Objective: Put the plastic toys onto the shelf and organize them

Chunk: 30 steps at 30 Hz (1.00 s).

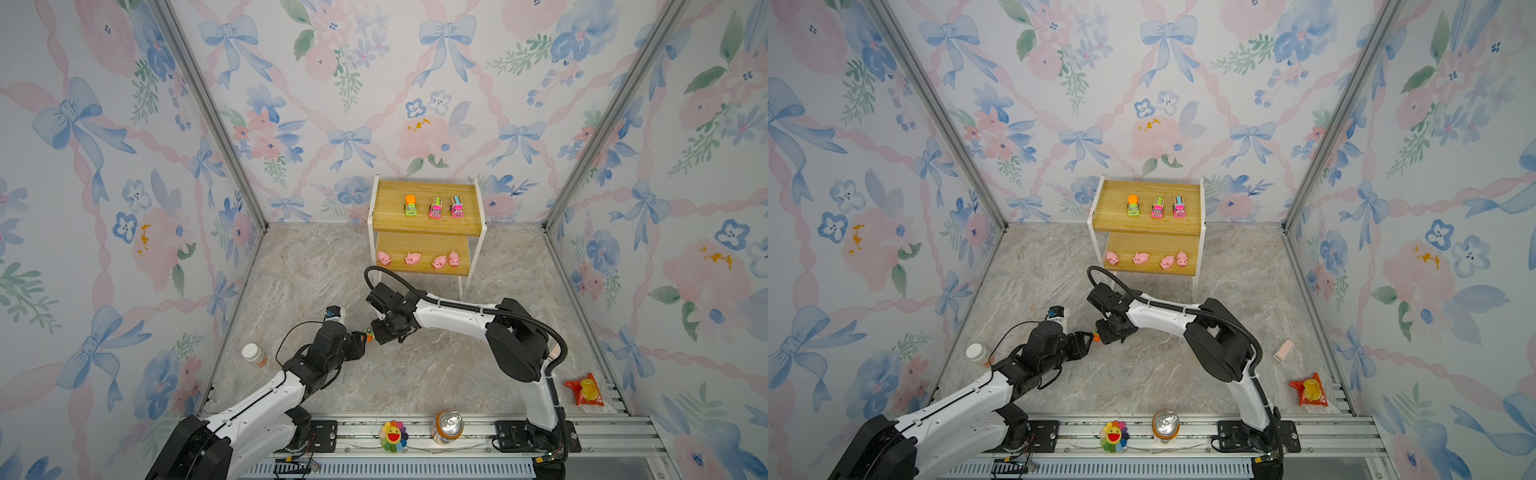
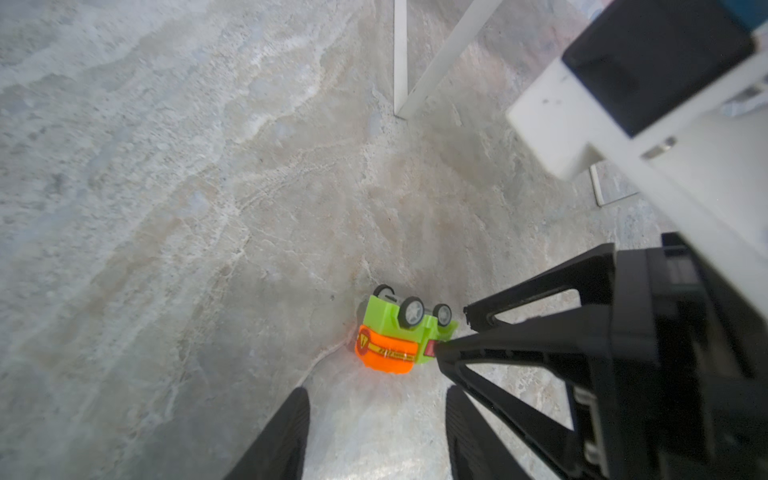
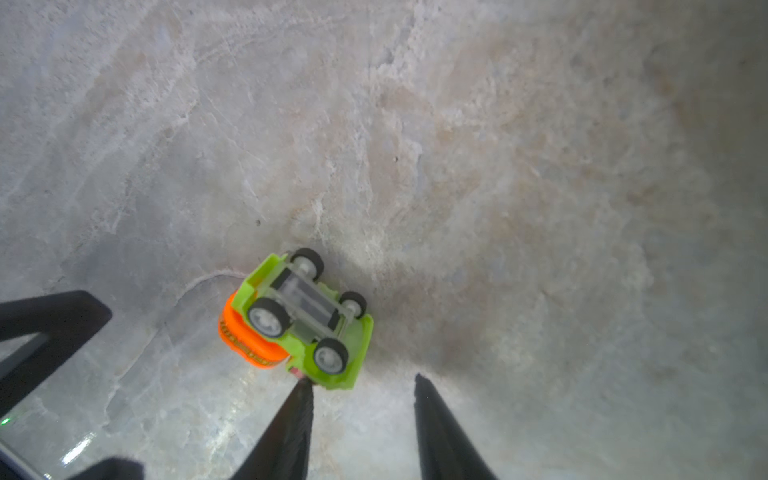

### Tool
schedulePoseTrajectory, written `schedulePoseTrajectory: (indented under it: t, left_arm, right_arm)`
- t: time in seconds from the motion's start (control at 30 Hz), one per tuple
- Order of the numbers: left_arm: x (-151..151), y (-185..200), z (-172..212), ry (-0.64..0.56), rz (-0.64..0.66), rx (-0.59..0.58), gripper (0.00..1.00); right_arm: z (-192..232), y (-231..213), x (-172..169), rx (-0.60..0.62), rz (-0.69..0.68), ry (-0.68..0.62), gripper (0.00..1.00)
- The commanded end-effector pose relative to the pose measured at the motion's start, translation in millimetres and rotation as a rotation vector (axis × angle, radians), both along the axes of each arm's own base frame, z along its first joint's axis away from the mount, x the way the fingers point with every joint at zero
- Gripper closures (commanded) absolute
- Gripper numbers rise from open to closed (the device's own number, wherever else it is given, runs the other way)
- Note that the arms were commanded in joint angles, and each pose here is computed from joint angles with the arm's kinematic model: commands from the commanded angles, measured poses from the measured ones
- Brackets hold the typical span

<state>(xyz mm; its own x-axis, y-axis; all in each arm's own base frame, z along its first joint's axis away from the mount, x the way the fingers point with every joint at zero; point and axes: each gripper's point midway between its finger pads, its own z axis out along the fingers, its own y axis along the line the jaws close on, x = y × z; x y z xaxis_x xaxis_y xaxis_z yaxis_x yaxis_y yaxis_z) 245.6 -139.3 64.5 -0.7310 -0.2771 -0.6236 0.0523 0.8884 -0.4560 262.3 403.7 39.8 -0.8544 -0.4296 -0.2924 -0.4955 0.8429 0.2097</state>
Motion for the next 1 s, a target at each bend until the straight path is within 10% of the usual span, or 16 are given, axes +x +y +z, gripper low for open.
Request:
schedulePoseTrajectory:
  t: [0.0,0.97]
  left_arm:
    - [-1.4,1.6,-3.4,0.009,-0.003,0.006,0.46]
    - [-8.9,22.6,-6.6,-0.001,0.068,-0.029,0.46]
  right_arm:
    - [-5.0,-5.6,3.5,-0.018,-0.022,0.012,0.58]
    - [22.6,23.1,2.9,0.037,0.604,-0.202,0.46]
